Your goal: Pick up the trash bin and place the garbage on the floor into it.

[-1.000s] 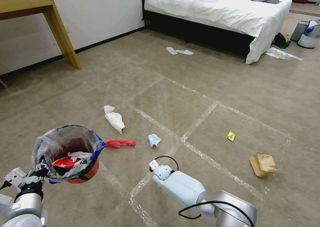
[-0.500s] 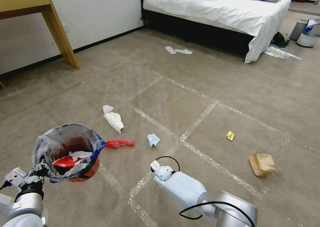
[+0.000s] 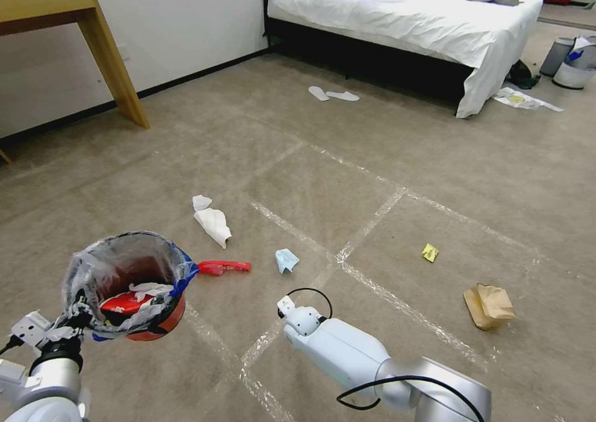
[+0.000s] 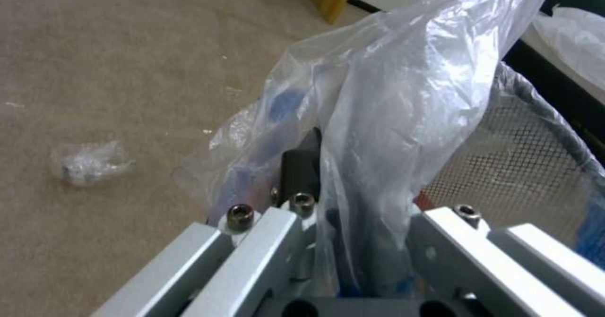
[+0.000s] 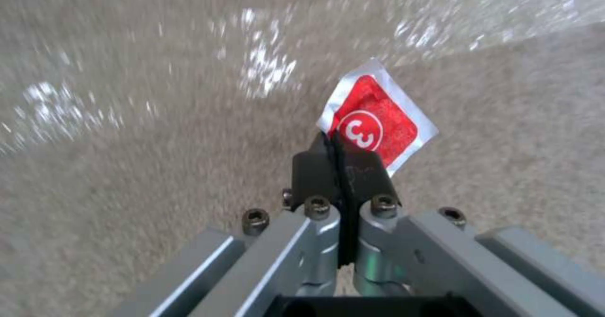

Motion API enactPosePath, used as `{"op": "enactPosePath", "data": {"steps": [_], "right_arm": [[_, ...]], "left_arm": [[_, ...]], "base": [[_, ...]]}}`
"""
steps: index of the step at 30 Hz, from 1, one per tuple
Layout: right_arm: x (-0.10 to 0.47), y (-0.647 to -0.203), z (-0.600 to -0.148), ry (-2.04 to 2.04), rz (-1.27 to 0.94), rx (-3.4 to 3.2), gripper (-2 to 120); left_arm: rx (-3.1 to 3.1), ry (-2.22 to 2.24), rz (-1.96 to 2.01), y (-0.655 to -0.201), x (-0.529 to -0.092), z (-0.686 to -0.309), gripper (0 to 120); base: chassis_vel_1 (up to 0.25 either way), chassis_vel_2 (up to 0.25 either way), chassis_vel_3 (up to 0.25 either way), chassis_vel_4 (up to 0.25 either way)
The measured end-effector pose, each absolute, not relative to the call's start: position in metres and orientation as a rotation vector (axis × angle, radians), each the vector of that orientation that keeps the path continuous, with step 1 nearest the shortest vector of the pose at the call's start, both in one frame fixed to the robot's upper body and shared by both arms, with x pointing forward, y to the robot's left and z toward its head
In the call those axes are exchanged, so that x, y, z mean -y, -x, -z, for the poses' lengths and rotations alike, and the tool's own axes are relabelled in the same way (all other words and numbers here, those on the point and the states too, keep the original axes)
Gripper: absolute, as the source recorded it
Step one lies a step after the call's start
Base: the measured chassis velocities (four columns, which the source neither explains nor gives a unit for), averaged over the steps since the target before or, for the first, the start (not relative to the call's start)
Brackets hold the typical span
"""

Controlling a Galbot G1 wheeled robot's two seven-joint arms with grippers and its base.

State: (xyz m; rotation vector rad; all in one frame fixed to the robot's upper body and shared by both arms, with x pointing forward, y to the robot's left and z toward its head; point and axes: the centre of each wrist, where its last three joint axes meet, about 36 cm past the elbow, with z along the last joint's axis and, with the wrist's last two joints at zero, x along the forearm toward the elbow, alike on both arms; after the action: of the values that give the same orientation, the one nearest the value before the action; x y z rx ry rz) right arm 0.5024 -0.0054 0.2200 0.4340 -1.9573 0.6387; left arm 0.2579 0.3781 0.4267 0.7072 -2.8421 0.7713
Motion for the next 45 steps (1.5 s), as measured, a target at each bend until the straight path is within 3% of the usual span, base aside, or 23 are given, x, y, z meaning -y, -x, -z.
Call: {"op": "enactPosePath", "data": {"steps": [11, 14, 17, 19, 22, 33, 45], "right_arm": [[0.016, -0.509, -0.301, -0.45, -0.423, 2.14, 0], [0.036, -0.506, -0.389, -0.526, -0.199, 2.343, 0], [0.045, -0.504, -0.413, -0.551, -0.137, 2.397, 0], [0.07, -0.493, -0.47, -0.618, 0.0, 2.526, 0], [0.093, -0.482, -0.499, -0.694, 0.083, 2.636, 0], [0.116, -0.442, -0.533, -1.057, 0.316, 2.81, 0], [0.049, -0.383, -0.57, -1.452, 0.444, 2.54, 0]], "left_arm": [[2.844, -0.695, -0.766, -0.259, -0.377, -0.432, 4], [2.842, -0.677, -0.765, -0.261, -0.376, -0.433, 4], [2.841, -0.672, -0.765, -0.261, -0.376, -0.433, 4], [2.836, -0.656, -0.768, -0.263, -0.374, -0.433, 4], [2.822, -0.643, -0.776, -0.266, -0.373, -0.432, 4], [2.764, -0.552, -0.789, -0.275, -0.364, -0.431, 4], [2.742, -0.501, -0.79, -0.28, -0.363, -0.437, 4]], "base": [[0.0, 0.0, 0.0, 0.0], [0.0, 0.0, 0.0, 0.0], [0.0, 0.0, 0.0, 0.0], [0.0, 0.0, 0.0, 0.0], [0.0, 0.0, 0.0, 0.0], [0.0, 0.0, 0.0, 0.0], [0.0, 0.0, 0.0, 0.0]]}}
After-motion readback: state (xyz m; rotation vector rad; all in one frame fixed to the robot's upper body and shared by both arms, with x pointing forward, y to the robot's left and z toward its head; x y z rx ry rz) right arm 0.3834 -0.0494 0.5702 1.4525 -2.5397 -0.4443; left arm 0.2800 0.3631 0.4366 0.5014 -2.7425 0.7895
